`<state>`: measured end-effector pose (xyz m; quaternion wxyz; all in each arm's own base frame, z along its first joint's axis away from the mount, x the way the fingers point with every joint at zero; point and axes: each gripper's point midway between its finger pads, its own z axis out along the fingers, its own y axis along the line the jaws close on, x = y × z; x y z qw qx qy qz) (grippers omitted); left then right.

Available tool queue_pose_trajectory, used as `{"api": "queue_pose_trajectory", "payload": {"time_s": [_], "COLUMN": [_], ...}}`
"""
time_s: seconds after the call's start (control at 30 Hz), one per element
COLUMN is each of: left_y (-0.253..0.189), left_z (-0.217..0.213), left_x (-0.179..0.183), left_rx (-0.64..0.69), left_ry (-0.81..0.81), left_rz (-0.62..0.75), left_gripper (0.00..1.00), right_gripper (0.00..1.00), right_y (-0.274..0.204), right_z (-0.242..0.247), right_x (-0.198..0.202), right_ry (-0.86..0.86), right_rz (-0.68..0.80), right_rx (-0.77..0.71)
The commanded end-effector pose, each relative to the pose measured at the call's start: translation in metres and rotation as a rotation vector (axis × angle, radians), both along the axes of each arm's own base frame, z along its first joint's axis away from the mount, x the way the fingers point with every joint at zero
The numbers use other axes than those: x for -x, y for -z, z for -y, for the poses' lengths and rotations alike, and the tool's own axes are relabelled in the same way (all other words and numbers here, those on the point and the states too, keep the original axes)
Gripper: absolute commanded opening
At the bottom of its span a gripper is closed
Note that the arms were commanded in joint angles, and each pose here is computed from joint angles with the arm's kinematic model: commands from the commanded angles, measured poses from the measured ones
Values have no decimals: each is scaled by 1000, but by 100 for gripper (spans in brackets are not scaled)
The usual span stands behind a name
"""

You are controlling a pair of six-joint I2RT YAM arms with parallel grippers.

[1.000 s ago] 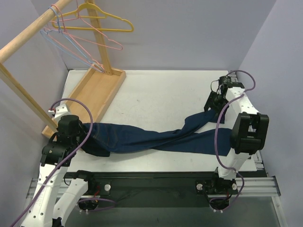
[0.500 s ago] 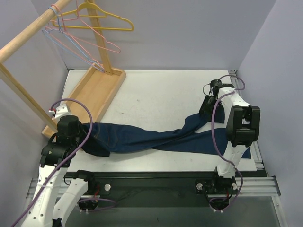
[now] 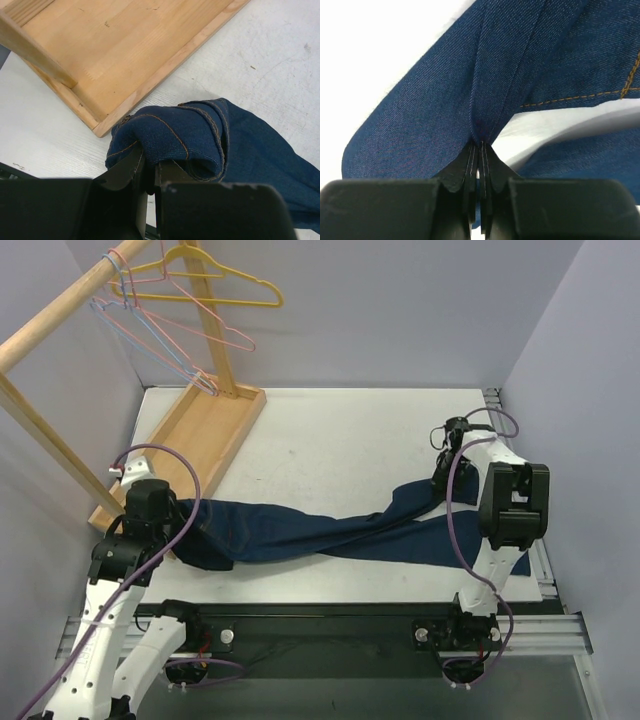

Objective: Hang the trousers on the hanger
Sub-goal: Flatten out the trousers at the center of the board.

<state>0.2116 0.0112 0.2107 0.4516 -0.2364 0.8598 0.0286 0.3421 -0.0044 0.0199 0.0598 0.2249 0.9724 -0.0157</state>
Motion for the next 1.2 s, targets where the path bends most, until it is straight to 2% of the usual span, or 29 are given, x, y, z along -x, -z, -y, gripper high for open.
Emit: {"api": "queue_pose_trajectory", "payload": {"time_s": [0.0, 0.2, 0.33, 0.57, 0.73, 0.87, 0.97, 1.03, 1.17], "left_y": [-30, -45, -53, -70, -74, -60, -50, -39, -13], "left_z": [-7, -22, -36, -52, -50, -38, -29, -29, -39], "left_x": [-19, -24, -21, -4, 0, -25, -62, -84, -118], "left_rx": [-35, -126, -195, -234, -226, -203, -192, -186, -77], "left_ry": [-22, -55, -76, -133, -116, -62, -3, 24, 88], "left_rz": [105, 129, 126, 159, 179, 143, 103, 54, -42], "left_gripper": [0, 0, 0, 0, 0, 0, 0, 0, 0], "right_gripper": [0, 0, 0, 0, 0, 0, 0, 0, 0], "right_y": [-34, -79, -104, -146, -165, -164, -163, -147, -141], "right_z": [21, 43, 63, 86, 99, 111, 118, 119, 126], "right_x": [16, 34, 53, 81, 85, 63, 35, 21, -9], "right_ry": [36, 111, 146, 208, 242, 229, 224, 210, 195], "right_rz": [40, 128, 171, 272, 320, 286, 281, 233, 216], "right_rx": [78, 96, 172, 296, 372, 412, 423, 417, 435]}}
